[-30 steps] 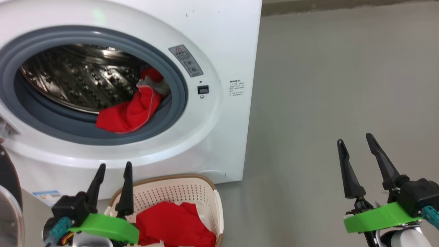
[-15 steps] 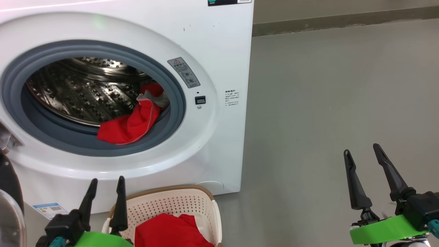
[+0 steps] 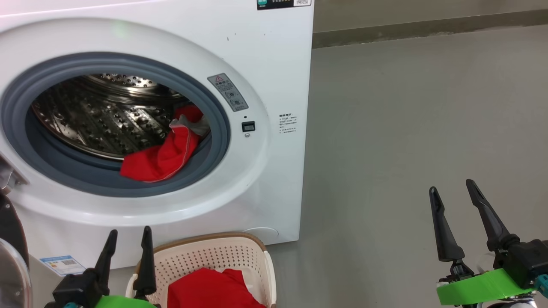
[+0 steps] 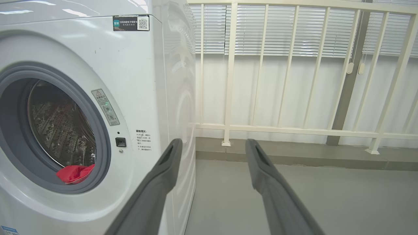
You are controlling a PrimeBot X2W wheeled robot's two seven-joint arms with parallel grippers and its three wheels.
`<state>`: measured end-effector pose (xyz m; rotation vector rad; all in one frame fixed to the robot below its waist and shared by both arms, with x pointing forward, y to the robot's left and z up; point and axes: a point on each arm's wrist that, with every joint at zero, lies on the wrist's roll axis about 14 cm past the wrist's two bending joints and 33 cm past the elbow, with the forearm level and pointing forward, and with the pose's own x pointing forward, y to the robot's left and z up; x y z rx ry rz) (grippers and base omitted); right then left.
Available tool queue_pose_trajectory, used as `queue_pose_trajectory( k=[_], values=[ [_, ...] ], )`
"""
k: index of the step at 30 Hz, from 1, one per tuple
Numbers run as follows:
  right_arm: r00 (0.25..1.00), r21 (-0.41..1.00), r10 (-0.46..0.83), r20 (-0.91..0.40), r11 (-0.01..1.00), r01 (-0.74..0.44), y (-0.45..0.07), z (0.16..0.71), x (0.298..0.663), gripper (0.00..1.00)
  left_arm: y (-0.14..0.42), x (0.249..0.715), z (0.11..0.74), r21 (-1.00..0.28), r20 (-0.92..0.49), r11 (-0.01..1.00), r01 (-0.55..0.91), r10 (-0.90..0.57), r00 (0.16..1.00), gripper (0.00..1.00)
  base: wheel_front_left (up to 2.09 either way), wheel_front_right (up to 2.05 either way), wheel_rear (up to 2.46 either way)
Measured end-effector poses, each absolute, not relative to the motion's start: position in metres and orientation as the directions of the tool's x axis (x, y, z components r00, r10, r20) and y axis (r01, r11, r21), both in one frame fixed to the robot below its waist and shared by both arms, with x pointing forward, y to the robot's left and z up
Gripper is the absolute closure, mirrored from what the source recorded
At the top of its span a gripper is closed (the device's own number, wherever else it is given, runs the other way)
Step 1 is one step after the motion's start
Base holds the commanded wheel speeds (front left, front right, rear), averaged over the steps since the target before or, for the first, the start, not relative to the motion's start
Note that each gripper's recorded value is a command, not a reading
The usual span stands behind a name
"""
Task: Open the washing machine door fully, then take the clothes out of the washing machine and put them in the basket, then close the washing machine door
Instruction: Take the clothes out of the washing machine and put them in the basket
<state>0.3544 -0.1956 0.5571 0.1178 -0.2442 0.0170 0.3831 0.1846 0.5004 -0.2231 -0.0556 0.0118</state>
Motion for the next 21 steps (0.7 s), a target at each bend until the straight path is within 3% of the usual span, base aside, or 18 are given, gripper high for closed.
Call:
queue_pose_trajectory(
  k=[21],
  values=[
    [0.975, 0.116, -0.004, 0.222, 0.993, -0.022, -0.1975, 0.5505, 0.3544, 0.00, 0.1794, 0.3868, 0.4980, -0.214, 0.047, 0.977, 0.009, 0.001, 0.999, 0.00, 0.00, 0.00, 0.00]
  ],
)
